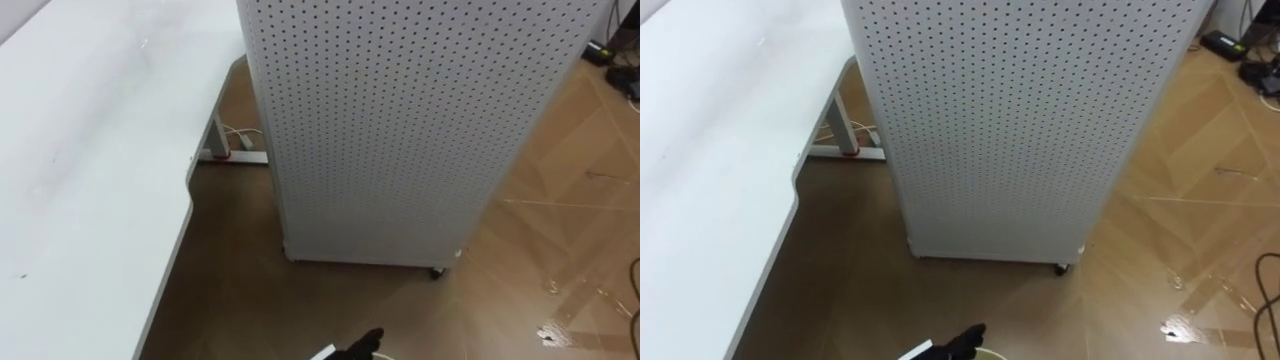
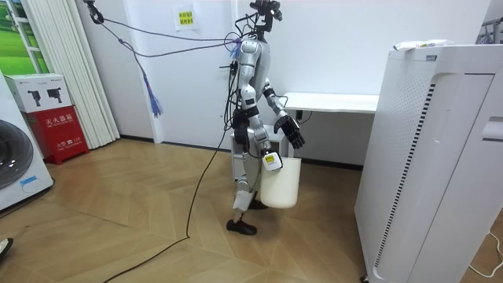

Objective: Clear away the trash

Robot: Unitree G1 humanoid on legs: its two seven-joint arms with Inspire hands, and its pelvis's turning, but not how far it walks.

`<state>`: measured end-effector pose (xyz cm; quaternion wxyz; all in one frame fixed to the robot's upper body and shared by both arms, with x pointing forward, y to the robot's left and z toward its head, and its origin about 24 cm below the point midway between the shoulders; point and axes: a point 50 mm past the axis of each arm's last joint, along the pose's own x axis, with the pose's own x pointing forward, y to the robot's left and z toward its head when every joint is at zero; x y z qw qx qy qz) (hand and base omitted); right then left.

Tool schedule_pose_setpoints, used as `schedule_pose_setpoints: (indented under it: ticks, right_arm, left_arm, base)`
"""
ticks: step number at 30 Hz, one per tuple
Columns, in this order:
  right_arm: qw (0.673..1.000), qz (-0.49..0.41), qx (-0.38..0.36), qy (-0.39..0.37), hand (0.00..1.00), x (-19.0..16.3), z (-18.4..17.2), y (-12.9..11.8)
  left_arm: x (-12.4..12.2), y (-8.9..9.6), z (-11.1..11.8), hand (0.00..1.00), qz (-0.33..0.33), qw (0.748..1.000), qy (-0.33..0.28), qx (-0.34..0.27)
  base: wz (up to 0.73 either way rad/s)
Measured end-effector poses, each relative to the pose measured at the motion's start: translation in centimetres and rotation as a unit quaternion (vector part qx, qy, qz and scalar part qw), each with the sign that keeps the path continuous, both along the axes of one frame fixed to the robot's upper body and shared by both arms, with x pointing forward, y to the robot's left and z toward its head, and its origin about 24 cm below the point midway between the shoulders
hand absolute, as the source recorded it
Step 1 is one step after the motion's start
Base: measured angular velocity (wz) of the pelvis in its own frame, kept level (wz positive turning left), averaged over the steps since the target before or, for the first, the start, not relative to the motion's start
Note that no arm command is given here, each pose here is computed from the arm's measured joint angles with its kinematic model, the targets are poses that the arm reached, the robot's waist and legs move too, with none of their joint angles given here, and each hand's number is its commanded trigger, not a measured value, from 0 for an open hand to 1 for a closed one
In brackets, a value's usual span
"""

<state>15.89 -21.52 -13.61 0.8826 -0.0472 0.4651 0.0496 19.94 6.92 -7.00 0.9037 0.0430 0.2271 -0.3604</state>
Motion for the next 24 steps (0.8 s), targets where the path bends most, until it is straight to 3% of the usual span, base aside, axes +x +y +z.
schedule_pose_setpoints:
  ticks: [5, 11, 17, 20, 24]
  right_arm:
    - [1.0, 0.005, -0.001, 0.001, 1.0, 0.1, -0.1, 0.3]
    - [1.0, 0.0, -0.009, 0.0, 1.0, 0.0, -0.1, 0.2]
    - [0.999, -0.016, -0.02, -0.023, 1.0, 0.5, 0.3, -0.1]
    - [0.998, -0.04, -0.024, -0.038, 1.0, 0.5, 0.5, -0.5]
    - [0.996, -0.06, -0.023, -0.06, 1.0, 0.6, 0.9, -0.8]
  left_arm:
    - [0.1, 0.1, 0.0, 0.0, -0.001, 1.0, -0.005, 0.005]
    - [0.8, -0.1, 1.2, 0.0, -0.028, 0.997, -0.067, 0.039]
    - [2.6, -0.1, 5.5, 0.0, -0.02, 0.978, -0.201, 0.042]
    - [3.6, 0.2, 8.2, 0.0, 0.003, 0.955, -0.292, 0.058]
    - [4.5, 0.9, 10.7, 0.0, 0.053, 0.926, -0.368, 0.064]
  base:
    - [-0.08]
    - [0.0]
    - [0.0]
    - [-0.05]
    - [-0.11]
